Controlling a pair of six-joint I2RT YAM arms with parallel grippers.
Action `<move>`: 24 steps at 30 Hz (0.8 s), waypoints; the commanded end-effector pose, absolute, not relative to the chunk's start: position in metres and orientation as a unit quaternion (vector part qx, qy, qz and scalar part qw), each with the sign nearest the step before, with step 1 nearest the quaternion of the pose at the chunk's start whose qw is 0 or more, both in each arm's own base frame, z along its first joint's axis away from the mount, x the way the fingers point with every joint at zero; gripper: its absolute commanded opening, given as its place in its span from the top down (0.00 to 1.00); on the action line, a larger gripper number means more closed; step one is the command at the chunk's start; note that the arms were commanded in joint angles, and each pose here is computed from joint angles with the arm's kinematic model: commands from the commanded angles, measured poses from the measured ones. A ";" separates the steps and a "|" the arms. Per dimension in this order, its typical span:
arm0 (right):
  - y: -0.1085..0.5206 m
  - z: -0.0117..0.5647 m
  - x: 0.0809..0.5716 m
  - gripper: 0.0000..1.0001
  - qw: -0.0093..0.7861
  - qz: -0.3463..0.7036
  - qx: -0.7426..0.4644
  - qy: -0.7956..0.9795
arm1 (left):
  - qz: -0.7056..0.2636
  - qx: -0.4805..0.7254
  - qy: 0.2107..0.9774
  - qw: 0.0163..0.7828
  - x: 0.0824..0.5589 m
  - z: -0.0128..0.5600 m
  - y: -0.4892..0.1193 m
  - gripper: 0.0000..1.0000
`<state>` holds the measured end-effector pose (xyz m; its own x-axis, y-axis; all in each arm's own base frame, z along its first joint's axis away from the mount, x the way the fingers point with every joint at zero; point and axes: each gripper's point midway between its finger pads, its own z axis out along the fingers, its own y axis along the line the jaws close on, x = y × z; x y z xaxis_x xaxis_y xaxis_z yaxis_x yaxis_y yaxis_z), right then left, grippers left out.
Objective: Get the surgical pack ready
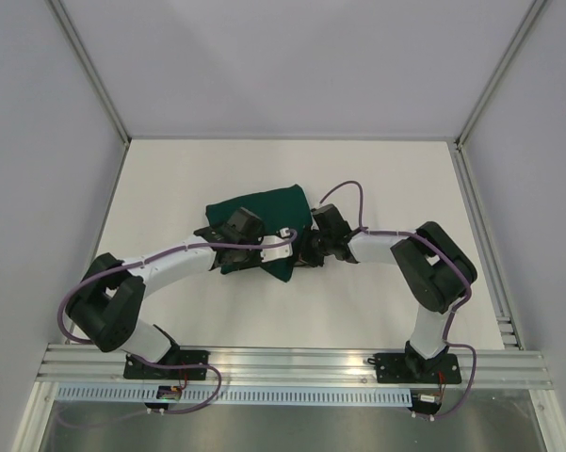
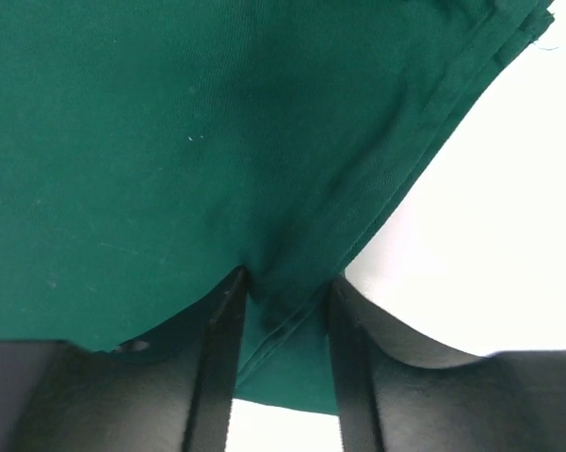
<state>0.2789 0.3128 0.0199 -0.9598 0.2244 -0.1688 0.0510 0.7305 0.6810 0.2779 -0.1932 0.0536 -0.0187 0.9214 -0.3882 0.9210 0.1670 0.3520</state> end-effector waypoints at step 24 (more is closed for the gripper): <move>0.274 0.068 0.265 0.55 0.171 0.314 0.102 0.928 | -0.051 0.621 0.725 0.294 0.282 0.082 -0.222 0.59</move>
<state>0.2672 0.2829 0.0585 -0.9350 0.2675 -0.2328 0.0671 0.7780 0.6246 0.2759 -0.2031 0.0651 -0.0687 0.9031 -0.4238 0.9315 0.2101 0.2969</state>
